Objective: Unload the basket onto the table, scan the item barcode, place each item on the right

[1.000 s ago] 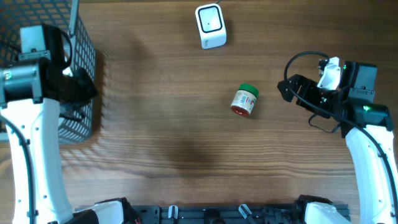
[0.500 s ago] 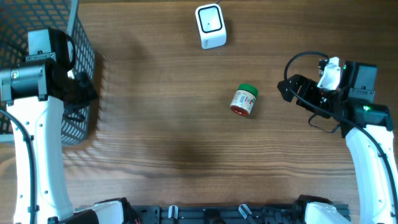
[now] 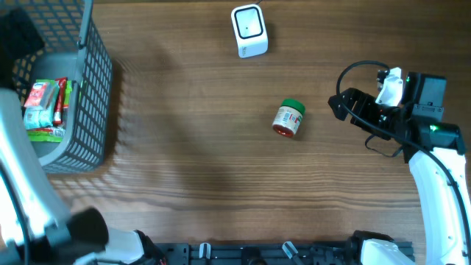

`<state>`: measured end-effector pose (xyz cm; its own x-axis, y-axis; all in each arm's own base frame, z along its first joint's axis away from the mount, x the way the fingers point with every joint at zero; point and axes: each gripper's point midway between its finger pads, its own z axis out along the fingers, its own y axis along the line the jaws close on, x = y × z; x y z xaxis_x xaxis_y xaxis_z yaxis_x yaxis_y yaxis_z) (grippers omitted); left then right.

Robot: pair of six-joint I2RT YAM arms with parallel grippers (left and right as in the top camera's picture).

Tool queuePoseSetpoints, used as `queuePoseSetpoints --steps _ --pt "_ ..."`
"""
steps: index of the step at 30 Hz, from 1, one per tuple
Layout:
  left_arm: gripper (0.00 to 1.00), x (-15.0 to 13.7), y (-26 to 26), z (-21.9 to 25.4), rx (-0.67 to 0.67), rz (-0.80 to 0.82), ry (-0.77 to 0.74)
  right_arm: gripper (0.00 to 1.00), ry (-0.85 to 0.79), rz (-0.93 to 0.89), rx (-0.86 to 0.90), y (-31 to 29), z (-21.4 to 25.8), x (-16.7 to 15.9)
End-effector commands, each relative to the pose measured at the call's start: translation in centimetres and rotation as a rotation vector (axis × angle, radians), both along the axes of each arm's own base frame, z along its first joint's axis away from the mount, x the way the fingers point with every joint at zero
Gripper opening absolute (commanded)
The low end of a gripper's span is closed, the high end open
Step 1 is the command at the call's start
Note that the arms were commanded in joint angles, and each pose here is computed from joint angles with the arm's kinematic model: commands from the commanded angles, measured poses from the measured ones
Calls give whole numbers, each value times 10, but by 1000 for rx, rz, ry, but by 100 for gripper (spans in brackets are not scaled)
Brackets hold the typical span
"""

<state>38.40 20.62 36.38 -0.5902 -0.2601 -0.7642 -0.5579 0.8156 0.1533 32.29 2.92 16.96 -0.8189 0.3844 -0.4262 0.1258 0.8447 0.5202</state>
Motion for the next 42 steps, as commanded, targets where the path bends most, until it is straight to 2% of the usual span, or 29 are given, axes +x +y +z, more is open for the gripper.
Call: queuePoseSetpoints --steps 1,5,8,11,17,30,31,32,33,35,36,38,39,42 --pt "100 16 27 -73 -69 -72 197 100 -8 -14 -6 -3 4 4" --pt "100 18 70 -174 -225 -26 374 100 -8 -14 -7 -3 4 4" --pt "100 21 74 -218 -313 -131 429 100 -8 -13 -7 -3 4 4" --pt "100 19 84 -246 -349 -120 467 100 -8 -14 -7 -3 4 4" --pt "100 19 82 -290 -402 -159 538 100 -8 -14 -7 -3 4 4" --pt "100 16 79 -351 -456 -159 601 100 -8 -13 -7 -3 4 4" --pt "97 15 78 -353 -458 -159 603 100 -8 -14 -7 -3 4 4" --pt "75 16 79 -352 -455 -160 600 100 -8 -14 -7 -3 4 4" --pt "64 18 80 -351 -449 -159 592 100 -8 -14 -7 -3 4 4" --pt "23 21 83 -344 -432 -159 574 100 -8 -13 -7 -3 4 4" --pt "18 22 83 -340 -427 -159 567 100 -8 -13 -7 -3 4 4" --pt "18 26 86 -327 -402 -160 538 100 -8 -13 -7 -3 4 4" --pt "13 29 88 -312 -379 -160 510 100 -8 -13 -7 -3 4 4" --pt "11 36 88 -264 -310 -165 431 100 -8 -14 -6 -3 4 4"
